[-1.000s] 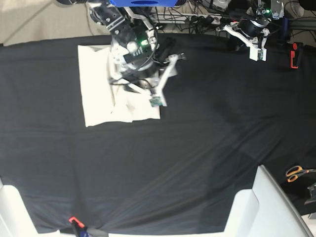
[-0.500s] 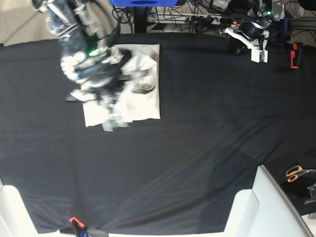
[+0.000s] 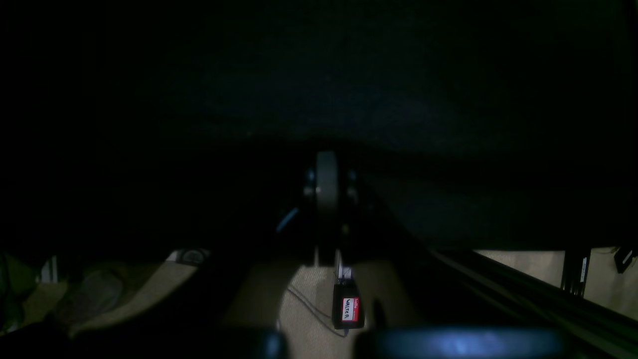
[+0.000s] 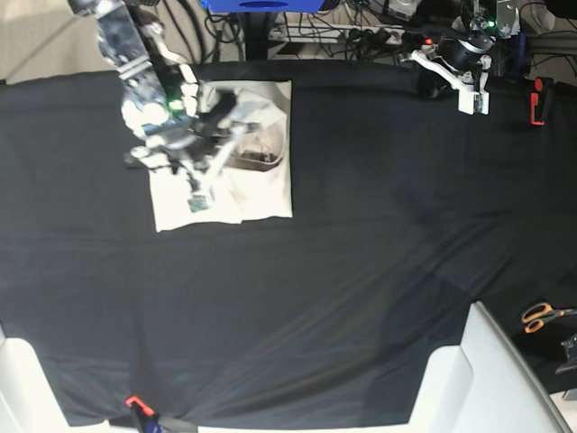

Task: Fold the T-shirt properly
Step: 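Press and smooth the folded layers with the right gripper, then lift away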

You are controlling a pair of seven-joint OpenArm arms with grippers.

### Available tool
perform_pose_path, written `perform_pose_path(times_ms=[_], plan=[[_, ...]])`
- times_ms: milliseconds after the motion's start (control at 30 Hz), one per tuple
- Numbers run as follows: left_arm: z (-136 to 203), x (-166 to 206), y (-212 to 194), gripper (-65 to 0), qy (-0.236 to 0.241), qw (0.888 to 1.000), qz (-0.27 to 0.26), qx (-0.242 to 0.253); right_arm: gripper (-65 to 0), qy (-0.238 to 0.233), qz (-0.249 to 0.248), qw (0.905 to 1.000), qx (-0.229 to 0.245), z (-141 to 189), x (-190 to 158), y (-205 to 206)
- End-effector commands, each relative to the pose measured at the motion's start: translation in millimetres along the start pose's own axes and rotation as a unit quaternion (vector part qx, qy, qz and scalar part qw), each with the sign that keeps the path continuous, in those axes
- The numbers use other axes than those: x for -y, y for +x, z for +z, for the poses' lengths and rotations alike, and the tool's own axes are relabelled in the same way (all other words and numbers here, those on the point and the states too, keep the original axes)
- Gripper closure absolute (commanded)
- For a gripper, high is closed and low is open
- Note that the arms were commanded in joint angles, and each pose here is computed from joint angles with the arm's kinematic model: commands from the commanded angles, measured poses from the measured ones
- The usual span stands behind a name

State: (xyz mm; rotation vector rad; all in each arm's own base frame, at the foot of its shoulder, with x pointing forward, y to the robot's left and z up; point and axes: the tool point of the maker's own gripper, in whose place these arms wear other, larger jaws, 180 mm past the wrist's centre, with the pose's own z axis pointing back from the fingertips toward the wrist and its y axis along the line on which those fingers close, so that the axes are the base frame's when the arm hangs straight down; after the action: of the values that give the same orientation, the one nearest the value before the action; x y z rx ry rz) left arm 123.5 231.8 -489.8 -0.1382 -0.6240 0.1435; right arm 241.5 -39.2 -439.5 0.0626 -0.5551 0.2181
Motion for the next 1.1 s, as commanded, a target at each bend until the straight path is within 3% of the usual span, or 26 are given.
perform_pose_path(times_ms=[0,100,233,367,667,800,933,1067], plan=[[3,-7,-9,0.0,0.012,1.0,-0.009,-0.021,-0.6,-0.002,-0.004,0.9998,0.02,1,-1,14],[3,-7,-11,0.0,0.012,1.0,-0.008,-0.023,-0.6,0.003,-0.006,0.9996,0.027,-1,-7,24],[3,-7,-9,0.0,0.013,1.0,-0.008,-0.021,-0.6,0.03,0.026,0.9985,0.037,-2,-36,38],[3,-7,-8,0.0,0.012,1.0,-0.008,-0.02,-0.6,0.056,0.025,0.9976,0.032,-7,-66,44],[3,-7,-8,0.0,0.012,1.0,-0.008,-0.02,-0.5,0.084,0.094,0.9899,0.064,-1,-102,71],[3,-7,-8,0.0,0.012,1.0,-0.008,-0.02,-0.5,0.079,0.105,0.9906,0.039,23,-86,59],[1,-6,-3,0.0,0.012,1.0,-0.009,-0.014,-0.5,0.057,0.073,0.9949,0.039,41,-52,45],[-1,-5,0,0.0,0.01,1.0,-0.009,-0.012,-0.6,0.023,0.031,0.9993,0.001,37,-16,12]])
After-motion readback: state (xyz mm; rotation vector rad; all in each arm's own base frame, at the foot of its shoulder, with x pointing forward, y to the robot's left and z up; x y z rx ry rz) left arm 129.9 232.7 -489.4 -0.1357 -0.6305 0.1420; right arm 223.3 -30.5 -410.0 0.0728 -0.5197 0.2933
